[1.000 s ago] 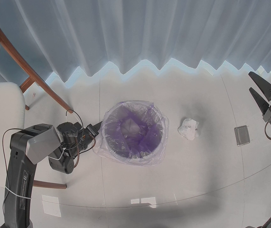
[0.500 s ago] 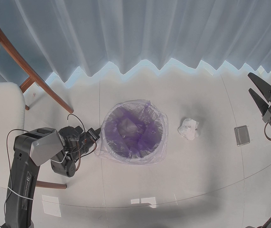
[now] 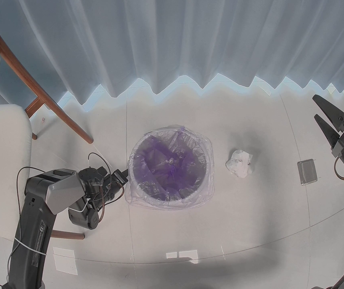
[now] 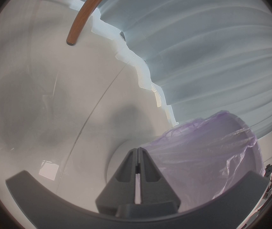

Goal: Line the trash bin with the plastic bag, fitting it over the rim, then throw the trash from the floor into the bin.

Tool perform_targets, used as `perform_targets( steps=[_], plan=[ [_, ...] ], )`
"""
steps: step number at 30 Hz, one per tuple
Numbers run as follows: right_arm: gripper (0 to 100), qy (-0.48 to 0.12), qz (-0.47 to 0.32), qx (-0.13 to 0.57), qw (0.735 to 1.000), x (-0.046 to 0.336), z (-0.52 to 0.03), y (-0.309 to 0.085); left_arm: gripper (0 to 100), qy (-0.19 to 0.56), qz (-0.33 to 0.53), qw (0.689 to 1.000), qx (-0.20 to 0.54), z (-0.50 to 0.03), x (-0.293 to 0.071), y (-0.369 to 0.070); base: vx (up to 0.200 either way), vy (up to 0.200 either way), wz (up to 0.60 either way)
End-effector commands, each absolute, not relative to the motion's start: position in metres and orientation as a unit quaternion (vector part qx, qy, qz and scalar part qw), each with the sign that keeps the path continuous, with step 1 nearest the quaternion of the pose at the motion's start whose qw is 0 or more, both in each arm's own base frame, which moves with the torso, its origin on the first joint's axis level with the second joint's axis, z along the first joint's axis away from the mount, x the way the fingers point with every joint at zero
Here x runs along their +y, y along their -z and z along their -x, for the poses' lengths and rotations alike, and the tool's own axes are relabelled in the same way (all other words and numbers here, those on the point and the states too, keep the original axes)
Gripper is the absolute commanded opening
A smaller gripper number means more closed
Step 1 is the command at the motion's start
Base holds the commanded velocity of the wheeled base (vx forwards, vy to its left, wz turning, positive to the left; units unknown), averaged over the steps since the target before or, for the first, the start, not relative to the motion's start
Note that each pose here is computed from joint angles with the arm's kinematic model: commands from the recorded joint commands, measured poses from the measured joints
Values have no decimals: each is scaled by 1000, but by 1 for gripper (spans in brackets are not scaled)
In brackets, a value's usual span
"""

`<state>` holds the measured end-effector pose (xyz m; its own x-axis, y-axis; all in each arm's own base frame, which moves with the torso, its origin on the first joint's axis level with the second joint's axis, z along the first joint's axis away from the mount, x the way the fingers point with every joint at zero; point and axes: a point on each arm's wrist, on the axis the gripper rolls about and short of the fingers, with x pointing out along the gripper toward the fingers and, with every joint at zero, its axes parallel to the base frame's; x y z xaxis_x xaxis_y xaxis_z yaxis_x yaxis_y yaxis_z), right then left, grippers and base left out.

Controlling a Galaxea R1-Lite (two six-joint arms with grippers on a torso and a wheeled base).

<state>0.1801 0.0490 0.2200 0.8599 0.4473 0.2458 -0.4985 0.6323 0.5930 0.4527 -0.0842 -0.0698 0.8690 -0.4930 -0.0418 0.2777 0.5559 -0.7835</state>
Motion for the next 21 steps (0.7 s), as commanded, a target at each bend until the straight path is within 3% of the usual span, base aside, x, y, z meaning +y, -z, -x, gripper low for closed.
perform_targets(
  steps=[1, 9, 10, 21],
  plan=[
    [100, -262, -340, -35, 903, 50, -181, -219, 0, 218, 417, 872, 134, -452, -85, 75, 0, 0, 0],
    [100, -264, -339, -27, 902, 50, -180, -216, 0, 213, 418, 872, 140, -451, -84, 77, 0, 0, 0],
    [100, -264, -339, -26, 902, 50, -180, -215, 100, 215, 418, 872, 137, -451, -84, 77, 0, 0, 0],
    [100, -267, -338, 22, 902, 52, -185, -196, 100, 185, 488, 848, 95, -456, -71, 53, 0, 0, 0]
  ],
)
